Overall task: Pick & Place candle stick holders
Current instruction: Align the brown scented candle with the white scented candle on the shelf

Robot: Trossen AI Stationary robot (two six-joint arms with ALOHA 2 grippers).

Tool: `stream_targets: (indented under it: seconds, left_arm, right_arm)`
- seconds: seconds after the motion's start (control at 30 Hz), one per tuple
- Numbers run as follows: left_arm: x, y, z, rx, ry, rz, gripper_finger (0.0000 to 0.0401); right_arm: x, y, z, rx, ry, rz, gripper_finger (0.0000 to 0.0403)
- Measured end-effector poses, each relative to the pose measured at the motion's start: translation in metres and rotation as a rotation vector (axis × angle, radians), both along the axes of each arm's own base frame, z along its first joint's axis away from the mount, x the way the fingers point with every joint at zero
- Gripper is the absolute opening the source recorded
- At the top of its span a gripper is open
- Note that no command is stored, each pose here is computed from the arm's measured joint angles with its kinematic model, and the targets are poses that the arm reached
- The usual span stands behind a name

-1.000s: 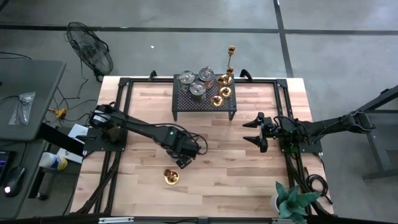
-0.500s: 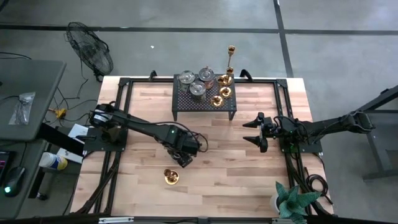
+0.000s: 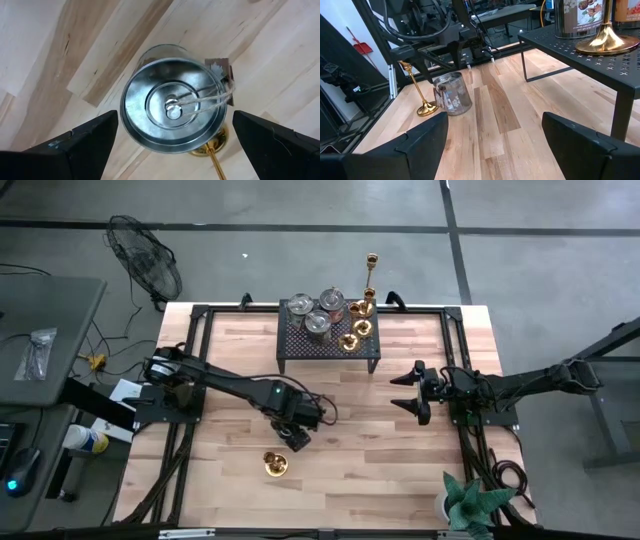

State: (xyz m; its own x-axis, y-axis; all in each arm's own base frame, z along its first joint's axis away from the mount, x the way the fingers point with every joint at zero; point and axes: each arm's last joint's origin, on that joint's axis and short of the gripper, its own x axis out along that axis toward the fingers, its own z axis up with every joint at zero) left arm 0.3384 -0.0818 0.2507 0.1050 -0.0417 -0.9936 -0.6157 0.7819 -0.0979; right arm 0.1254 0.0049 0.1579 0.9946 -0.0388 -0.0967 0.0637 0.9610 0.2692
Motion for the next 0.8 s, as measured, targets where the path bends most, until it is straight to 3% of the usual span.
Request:
stream_targets:
  seconds: [0.8]
  left_arm:
    - [0.0001,-0.0017,-0.0008,0.025,-0.009,-0.019,0.0388]
  right_arm:
    - [0.0000,-0.0001,0.0000,0.000,0.000,-0.001,0.0316]
